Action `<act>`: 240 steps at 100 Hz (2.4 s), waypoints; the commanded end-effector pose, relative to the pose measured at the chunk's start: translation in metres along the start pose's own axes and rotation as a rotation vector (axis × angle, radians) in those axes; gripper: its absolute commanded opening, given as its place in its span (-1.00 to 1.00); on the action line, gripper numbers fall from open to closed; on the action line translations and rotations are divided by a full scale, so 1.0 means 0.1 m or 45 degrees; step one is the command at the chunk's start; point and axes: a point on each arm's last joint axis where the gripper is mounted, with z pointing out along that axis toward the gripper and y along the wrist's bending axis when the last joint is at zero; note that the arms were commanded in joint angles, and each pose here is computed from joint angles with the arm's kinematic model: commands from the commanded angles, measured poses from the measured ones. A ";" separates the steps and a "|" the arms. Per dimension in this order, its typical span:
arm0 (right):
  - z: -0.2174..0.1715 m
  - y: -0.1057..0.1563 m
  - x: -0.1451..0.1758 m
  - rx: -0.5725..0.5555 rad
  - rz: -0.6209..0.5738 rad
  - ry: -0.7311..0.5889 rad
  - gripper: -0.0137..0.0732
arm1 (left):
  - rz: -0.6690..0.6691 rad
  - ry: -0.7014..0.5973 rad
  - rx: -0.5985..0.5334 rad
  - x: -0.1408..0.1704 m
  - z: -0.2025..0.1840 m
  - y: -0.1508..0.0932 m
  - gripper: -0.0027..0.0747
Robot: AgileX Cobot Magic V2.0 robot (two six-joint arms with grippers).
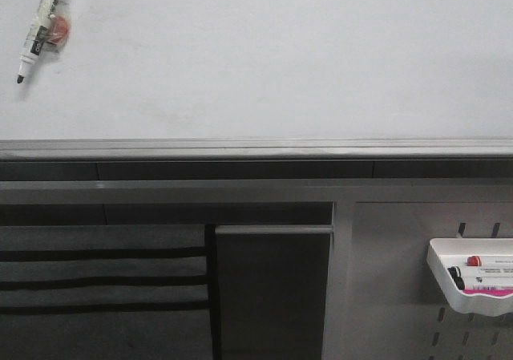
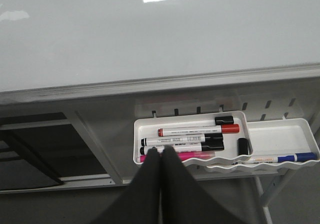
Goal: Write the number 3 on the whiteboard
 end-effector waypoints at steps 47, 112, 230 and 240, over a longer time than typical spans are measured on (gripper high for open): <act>0.25 0.31 -0.24 -0.313 -0.041 0.016 0.13 | 0.117 -0.011 0.172 -0.22 0.35 -0.16 0.35; 0.44 0.58 -0.40 -0.472 -0.136 0.077 0.13 | 0.275 0.266 0.213 -0.50 1.81 -0.45 0.20; 0.41 0.59 -0.43 -0.481 -0.135 0.100 0.13 | 0.345 0.325 0.210 -0.49 2.07 -0.47 -0.98; 0.38 0.62 -0.51 -0.496 -0.134 0.136 0.13 | 0.427 0.379 0.247 -0.56 1.84 -0.49 -0.98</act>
